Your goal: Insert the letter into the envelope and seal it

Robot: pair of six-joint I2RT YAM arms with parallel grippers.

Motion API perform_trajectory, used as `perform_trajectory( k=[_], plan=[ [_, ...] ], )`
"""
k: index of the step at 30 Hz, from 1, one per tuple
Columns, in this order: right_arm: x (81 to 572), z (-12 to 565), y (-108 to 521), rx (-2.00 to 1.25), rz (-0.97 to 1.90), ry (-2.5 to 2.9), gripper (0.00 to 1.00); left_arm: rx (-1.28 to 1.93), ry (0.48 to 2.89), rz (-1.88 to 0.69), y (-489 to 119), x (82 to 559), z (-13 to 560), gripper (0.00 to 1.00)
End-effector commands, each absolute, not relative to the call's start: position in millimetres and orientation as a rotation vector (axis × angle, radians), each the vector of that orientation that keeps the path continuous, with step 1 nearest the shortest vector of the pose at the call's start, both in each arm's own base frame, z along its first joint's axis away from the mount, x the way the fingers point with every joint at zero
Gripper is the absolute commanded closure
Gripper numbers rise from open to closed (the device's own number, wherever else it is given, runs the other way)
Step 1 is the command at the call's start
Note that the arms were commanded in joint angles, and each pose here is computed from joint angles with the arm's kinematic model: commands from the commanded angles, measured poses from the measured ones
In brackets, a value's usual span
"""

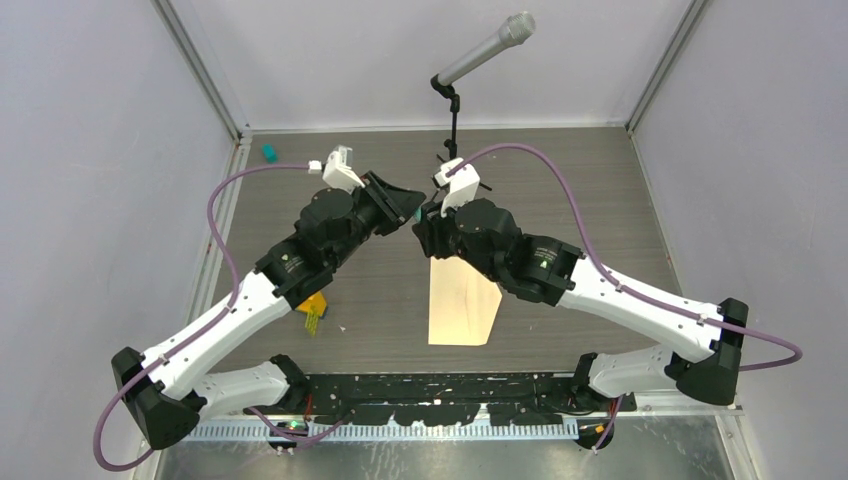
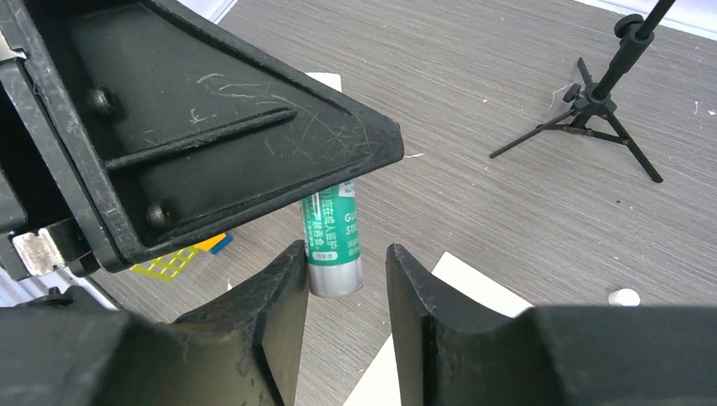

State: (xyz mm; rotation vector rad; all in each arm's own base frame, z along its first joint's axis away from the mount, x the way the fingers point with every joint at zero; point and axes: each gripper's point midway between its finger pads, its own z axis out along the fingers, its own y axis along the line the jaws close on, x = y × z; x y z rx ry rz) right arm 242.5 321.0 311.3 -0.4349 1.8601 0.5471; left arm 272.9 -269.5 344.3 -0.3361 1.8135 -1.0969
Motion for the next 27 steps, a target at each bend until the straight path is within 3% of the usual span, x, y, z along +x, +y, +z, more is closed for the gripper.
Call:
perform_trajectory(
  k=[1,6,9,16,20,24,27],
  plan=[
    [251.0,345.6,317.6,-0.358,0.555,1.779,0.58,-0.327,1.762,-1.154,-271.2,269.1,369.4,1.0],
    [249.6,344.2,320.7,-0.358,0.598,1.791,0.8,-0.296,1.753,-1.179,-274.4,265.7,371.2,1.0],
    [248.2,345.8,320.5,-0.36,0.771,1.818,0.9,-0.209,1.707,-1.242,-280.6,256.3,380.8,1.0],
    [228.7,375.9,321.3,-0.399,1.477,1.767,0.97,0.08,1.484,-1.445,-292.8,215.0,416.3,1.0],
    [220.3,399.9,318.8,-0.371,1.736,1.664,0.98,0.163,1.383,-1.506,-289.4,195.8,428.1,1.0],
    [216.8,404.1,318.9,-0.367,1.786,1.651,0.92,0.148,1.405,-1.491,-287.1,196.8,422.8,1.0],
    [220.2,397.0,315.1,-0.355,1.714,1.681,0.59,0.094,1.467,-1.445,-285.7,206.8,412.2,1.0]
  ],
)
